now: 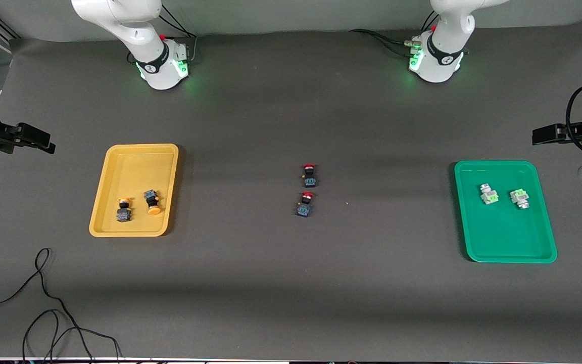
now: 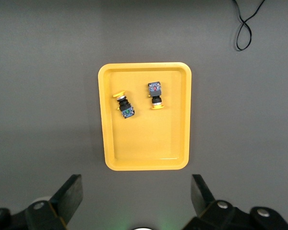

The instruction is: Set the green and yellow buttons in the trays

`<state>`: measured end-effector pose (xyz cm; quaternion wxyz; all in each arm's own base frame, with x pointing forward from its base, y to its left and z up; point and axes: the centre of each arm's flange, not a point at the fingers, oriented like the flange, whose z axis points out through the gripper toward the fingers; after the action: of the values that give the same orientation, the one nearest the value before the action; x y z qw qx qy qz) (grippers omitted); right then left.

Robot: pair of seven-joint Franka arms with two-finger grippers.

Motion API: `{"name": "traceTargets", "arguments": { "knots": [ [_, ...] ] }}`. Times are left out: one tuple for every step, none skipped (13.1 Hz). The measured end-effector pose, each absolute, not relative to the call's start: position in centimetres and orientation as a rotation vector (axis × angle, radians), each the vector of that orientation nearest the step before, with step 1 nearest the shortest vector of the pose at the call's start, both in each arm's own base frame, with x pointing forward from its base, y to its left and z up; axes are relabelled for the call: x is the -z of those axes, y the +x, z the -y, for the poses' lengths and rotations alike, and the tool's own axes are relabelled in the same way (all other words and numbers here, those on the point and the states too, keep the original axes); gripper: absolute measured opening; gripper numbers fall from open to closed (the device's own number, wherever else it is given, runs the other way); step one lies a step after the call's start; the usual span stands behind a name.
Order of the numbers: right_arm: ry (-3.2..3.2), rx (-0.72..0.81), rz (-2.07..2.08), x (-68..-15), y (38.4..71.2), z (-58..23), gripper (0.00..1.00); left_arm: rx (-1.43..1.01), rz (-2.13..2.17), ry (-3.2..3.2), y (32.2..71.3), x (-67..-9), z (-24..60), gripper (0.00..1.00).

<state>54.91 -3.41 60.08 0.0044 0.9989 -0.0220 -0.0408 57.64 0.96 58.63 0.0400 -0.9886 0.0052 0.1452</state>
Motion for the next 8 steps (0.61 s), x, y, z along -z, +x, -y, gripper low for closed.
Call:
{"name": "traceTargets", "arguments": {
  "knots": [
    [3.129, 0.128, 0.069, -60.1, 54.9, 3.4, 1.0, -0.444, -0.019, -3.031, 57.6, -58.6, -0.8, 1.0],
    [3.129, 0.129, 0.069, -60.1, 54.9, 3.4, 1.0, -0.445, -0.021, -3.04, 57.6, -58.7, -0.7, 1.0],
    [3.129, 0.129, 0.069, -60.1, 54.9, 3.4, 1.0, -0.444, -0.027, -3.052, 57.6, -58.8, -0.5, 0.99],
    [3.129, 0.128, 0.069, -60.1, 54.9, 3.4, 1.0, -0.44, -0.038, -3.053, 57.6, -58.9, 0.1, 0.99],
    [3.129, 0.127, 0.069, -60.1, 54.9, 3.4, 1.0, -0.436, -0.043, -3.047, 57.7, -58.9, 0.8, 0.99],
    [3.13, 0.126, 0.069, -60.1, 54.9, 3.4, 1.0, -0.431, -0.048, -3.035, 57.7, -59.0, 1.6, 0.99],
    [3.13, 0.124, 0.069, -60.2, 54.9, 3.4, 1.0, -0.422, -0.059, -3.023, 57.7, -59.1, 2.5, 0.99],
    [3.13, 0.122, 0.069, -60.3, 54.9, 3.4, 1.0, -0.395, -0.072, -3.017, 57.6, -59.2, 3.4, 0.99]
  ]
}}
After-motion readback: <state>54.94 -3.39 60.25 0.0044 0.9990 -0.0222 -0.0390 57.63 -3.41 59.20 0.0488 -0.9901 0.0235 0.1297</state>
